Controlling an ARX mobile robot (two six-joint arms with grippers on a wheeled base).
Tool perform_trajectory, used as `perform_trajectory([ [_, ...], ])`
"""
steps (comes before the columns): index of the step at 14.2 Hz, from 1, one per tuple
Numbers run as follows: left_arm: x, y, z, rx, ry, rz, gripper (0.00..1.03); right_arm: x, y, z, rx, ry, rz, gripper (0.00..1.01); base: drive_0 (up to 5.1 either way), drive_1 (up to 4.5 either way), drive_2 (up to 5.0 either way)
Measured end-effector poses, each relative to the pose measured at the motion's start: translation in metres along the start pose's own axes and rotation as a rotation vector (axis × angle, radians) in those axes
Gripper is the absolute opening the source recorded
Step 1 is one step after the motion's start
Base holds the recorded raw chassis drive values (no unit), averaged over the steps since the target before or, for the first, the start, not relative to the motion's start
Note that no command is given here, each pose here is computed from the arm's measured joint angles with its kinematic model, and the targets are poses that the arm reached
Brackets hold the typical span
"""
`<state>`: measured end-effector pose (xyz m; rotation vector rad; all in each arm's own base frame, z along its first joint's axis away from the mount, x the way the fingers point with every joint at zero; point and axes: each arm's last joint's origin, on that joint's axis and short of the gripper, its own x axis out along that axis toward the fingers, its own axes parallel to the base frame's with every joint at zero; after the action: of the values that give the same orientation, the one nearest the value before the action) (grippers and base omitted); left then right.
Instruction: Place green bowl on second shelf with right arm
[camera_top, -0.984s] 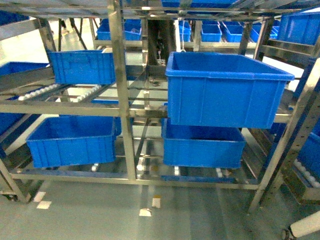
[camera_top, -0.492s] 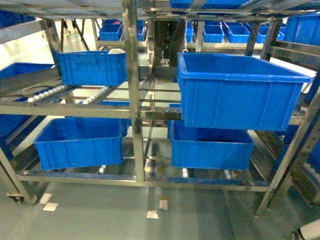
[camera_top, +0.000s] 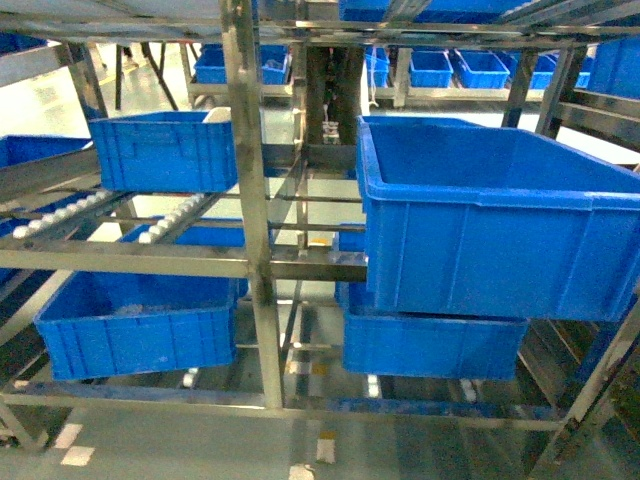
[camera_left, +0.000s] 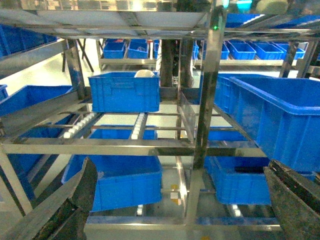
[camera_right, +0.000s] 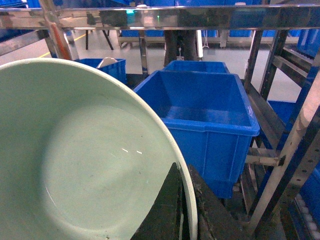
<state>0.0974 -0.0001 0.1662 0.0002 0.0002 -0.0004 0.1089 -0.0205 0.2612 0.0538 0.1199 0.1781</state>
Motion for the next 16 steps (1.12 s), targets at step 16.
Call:
perform_trajectory([
  [16, 0.0, 0.0, -0.0002, 0.0, 0.002, 0.0, 0.98, 0.0009, -0.0005, -0.0006, 0.003, 0.005, 0.0, 0.02, 0.0, 3.81, -3.8],
])
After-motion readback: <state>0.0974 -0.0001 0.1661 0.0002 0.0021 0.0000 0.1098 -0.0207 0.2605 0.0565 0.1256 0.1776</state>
